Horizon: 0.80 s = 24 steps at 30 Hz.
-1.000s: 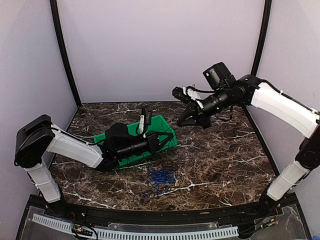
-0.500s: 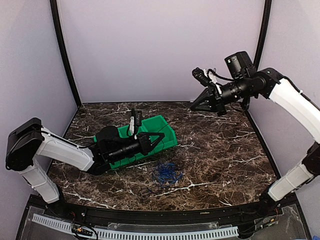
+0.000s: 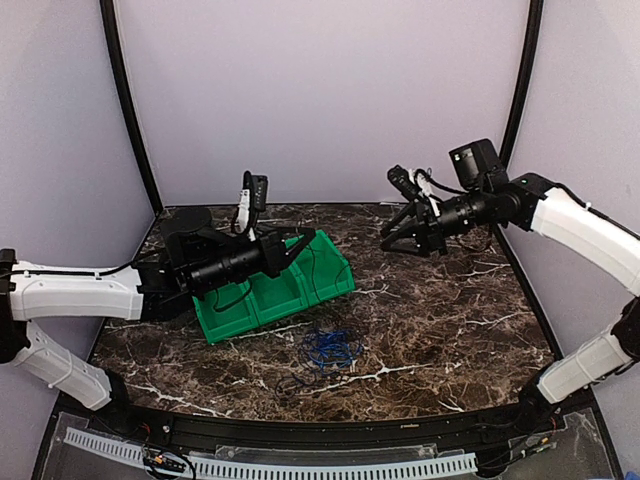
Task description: Untangle the cables
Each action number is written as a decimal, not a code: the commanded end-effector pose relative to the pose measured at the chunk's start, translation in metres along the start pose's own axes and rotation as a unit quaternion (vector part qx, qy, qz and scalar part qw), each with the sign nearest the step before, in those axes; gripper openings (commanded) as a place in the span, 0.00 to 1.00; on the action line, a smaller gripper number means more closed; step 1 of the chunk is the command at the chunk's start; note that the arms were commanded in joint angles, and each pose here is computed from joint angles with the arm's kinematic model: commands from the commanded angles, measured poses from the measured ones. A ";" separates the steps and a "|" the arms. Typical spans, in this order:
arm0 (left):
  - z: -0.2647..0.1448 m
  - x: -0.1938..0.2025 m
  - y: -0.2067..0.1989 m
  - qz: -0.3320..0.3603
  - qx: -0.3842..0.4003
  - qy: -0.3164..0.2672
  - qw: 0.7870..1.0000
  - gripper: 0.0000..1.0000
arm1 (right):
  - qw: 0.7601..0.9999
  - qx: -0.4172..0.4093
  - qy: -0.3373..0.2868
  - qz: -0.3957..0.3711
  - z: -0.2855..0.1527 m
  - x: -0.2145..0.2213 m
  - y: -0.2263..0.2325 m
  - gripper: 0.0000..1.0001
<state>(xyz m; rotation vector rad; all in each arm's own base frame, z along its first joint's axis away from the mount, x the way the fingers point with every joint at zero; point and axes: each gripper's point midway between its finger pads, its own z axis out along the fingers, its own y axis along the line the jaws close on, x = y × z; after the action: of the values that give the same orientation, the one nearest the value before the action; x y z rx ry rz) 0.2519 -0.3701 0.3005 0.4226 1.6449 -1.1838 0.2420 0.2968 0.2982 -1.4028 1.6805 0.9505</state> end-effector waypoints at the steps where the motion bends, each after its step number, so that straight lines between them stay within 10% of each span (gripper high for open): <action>1: -0.009 -0.016 0.013 0.023 -0.066 0.010 0.998 0.00 | 0.999 -0.027 -0.019 0.020 0.034 0.012 -0.003 0.46; 16: -0.034 -0.031 0.028 0.011 -0.120 -0.024 0.992 0.00 | 0.997 -0.057 0.050 -0.001 0.162 0.089 0.018 0.70; 24: -0.055 -0.055 0.030 0.032 -0.150 -0.059 0.986 0.00 | 0.995 -0.043 0.077 0.046 0.200 0.129 0.011 0.39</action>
<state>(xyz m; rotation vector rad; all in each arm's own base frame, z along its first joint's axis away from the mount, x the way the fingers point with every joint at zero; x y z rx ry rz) 0.2660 -0.3166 0.3181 0.2482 1.7057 -0.9446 0.2200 0.4027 0.1051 -1.5499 1.8486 1.0164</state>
